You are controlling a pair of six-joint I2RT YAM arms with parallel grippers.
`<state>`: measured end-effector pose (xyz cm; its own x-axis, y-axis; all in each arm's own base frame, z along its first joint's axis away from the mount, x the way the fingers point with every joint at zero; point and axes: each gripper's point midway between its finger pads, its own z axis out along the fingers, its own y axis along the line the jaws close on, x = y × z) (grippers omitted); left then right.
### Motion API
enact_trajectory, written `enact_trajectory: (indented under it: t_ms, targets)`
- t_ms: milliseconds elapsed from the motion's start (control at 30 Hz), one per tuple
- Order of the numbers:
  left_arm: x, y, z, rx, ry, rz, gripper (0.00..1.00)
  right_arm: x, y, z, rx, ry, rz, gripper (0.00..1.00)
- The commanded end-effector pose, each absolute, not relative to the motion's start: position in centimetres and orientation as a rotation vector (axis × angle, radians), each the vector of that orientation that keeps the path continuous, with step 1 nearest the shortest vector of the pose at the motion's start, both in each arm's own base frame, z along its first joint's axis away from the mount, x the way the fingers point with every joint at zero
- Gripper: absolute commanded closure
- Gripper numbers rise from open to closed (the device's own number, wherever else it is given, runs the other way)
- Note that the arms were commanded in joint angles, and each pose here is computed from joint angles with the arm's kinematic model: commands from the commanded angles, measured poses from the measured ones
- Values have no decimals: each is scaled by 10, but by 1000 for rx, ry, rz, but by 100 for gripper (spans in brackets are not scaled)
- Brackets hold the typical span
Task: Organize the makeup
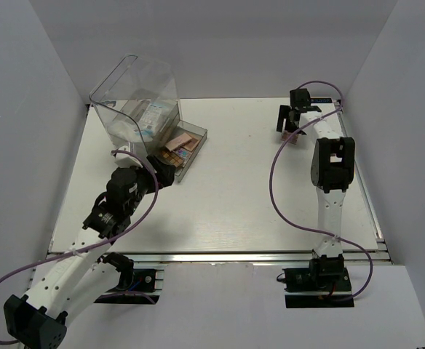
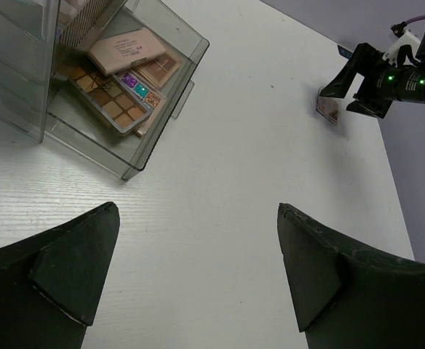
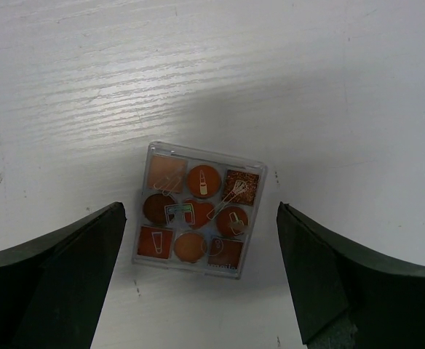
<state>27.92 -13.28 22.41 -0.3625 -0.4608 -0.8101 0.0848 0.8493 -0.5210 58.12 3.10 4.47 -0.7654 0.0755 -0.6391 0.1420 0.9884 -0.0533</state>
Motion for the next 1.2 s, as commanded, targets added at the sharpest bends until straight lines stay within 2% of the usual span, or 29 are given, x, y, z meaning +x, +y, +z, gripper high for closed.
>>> enact_trajectory:
  t_ms: [0, 300, 367, 667, 733, 767, 800, 900, 967, 1167]
  targets:
    - [282, -134, 241, -276, 1830, -599, 2, 579, 35, 49, 167, 2422, -157, 11]
    - [279, -129, 244, -287, 1830, -584, 2, 576, 41, 25, 176, 2466, -133, 11]
    - [278, -129, 244, -289, 1830, -584, 2, 573, 45, 19, 170, 2486, -104, 13]
    - [277, -127, 250, -292, 1819, -581, 2, 557, 70, 7, 99, 2563, 88, 48]
    - [277, -126, 252, -295, 1816, -583, 2, 559, 80, 15, 21, 2550, 144, 66]
    - [277, -126, 252, -296, 1815, -581, 2, 560, 84, 17, -19, 2544, 161, 66]
    - [276, -126, 252, -297, 1814, -583, 2, 561, 95, 27, -84, 2524, 215, 76]
    - [275, -124, 255, -297, 1806, -578, 2, 554, 128, 56, -247, 2459, 305, 90]
    - [275, -121, 261, -301, 1792, -566, 2, 546, 161, 74, -338, 2388, 380, 93]
    - [271, -111, 287, -280, 1751, -518, 2, 473, 268, 135, -711, 2084, 574, 97]
